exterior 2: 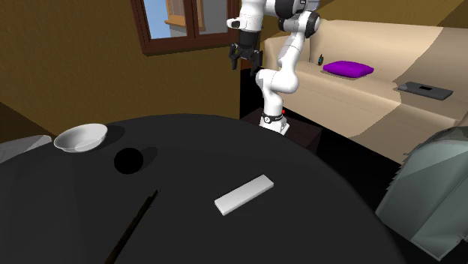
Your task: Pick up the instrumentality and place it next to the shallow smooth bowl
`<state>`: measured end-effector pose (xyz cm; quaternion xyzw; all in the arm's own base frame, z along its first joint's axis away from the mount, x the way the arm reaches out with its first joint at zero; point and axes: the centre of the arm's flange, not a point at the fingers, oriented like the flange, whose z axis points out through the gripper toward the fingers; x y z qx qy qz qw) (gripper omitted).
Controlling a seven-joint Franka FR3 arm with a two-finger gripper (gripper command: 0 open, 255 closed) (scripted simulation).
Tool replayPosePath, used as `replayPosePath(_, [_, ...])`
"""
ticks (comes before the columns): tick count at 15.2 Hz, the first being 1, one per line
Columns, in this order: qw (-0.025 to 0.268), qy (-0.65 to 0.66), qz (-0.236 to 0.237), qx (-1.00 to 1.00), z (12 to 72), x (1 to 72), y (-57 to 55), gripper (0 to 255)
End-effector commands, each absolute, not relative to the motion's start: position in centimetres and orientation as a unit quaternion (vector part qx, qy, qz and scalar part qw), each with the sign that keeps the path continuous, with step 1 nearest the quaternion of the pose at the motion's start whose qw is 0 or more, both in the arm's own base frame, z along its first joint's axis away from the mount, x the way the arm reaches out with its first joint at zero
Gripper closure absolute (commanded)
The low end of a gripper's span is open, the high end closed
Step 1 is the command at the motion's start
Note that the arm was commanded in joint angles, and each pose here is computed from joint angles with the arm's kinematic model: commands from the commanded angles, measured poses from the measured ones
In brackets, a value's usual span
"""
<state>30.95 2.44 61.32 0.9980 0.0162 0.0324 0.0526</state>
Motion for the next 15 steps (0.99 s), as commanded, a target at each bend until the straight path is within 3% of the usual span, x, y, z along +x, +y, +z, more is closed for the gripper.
replayPosePath(1, [0.053, 0.016, 0.032, 0.998, 61.3, 30.9, 2.4, 0])
replayPosePath(15, [0.036, -0.007, 0.021, 0.999, 51.8, 43.3, 12.2, 0])
